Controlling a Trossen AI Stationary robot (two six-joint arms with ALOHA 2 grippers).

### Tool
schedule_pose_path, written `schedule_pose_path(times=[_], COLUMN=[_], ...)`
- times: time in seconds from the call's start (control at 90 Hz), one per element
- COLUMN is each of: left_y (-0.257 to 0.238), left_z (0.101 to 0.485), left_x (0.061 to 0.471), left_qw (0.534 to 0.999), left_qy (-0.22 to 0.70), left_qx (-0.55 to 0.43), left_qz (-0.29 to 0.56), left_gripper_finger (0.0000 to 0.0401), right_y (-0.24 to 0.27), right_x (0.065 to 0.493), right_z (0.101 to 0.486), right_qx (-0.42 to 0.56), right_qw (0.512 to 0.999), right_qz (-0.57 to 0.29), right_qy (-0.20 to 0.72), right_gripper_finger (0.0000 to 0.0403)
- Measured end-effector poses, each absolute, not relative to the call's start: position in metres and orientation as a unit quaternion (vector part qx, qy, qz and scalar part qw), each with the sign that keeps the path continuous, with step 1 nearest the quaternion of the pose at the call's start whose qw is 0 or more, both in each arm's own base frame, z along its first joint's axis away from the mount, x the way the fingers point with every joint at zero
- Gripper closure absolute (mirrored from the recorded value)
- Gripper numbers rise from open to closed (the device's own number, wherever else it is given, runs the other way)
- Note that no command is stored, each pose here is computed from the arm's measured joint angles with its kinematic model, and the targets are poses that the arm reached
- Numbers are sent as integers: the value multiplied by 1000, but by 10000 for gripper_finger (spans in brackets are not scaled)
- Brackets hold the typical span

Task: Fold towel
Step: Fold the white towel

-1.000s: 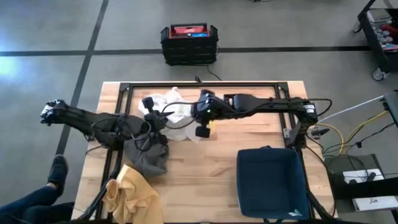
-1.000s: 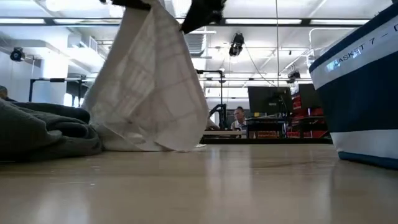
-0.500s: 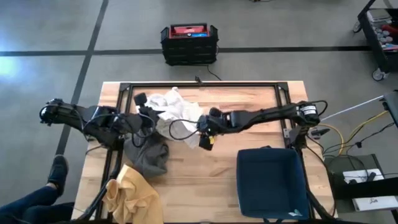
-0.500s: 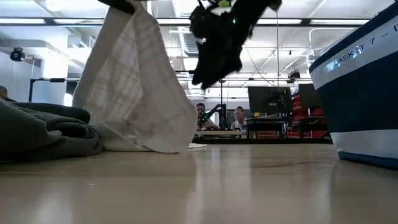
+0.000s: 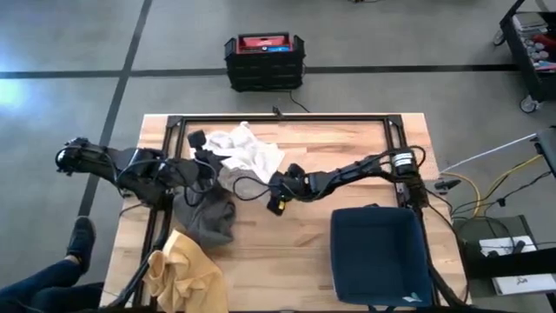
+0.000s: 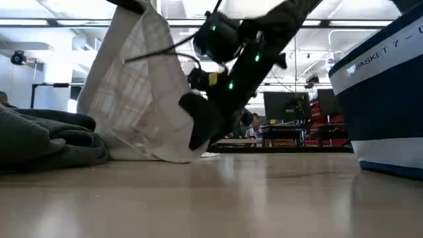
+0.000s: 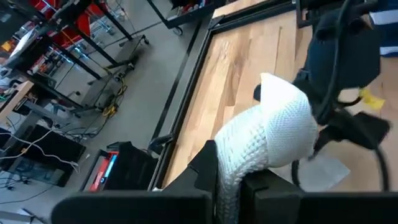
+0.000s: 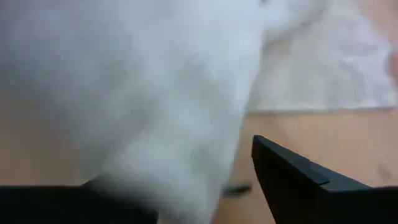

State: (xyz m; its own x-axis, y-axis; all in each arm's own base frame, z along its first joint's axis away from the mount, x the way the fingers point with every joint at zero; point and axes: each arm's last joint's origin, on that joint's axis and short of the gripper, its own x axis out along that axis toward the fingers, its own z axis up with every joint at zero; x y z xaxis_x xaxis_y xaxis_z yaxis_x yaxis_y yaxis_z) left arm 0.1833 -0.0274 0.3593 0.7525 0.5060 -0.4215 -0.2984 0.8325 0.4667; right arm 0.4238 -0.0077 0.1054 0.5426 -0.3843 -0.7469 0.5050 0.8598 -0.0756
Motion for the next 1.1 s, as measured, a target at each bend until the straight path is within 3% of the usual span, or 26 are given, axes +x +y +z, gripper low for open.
schedule_pose_path(times=[0.078, 0.167, 0.211, 0.511, 0.622, 0.822, 1.1], left_y=[-27, -27, -27, -21, -13, 9, 54], left_z=[360, 361, 362, 402, 418, 433, 450], left_x=[183, 183, 181, 159, 149, 140, 152], left_qw=[918, 919, 920, 934, 918, 906, 897], left_qy=[272, 269, 266, 202, 187, 151, 87], left_qx=[187, 186, 184, 189, 229, 244, 281], left_qz=[220, 221, 221, 226, 264, 313, 329], left_gripper_finger=[401, 401, 401, 401, 401, 401, 401], right_y=[-10, -9, -8, -14, -32, -72, -116], right_x=[425, 424, 423, 373, 344, 299, 268], right_z=[107, 120, 132, 286, 333, 382, 408], right_qx=[62, 25, 1, -59, -53, -46, -81], right_qw=[878, 885, 890, 913, 919, 918, 901], right_qz=[-256, -239, -228, -228, -252, -310, -379], right_qy=[399, 399, 394, 334, 300, 242, 194], right_gripper_finger=[271, 365, 386, 402, 402, 403, 403])
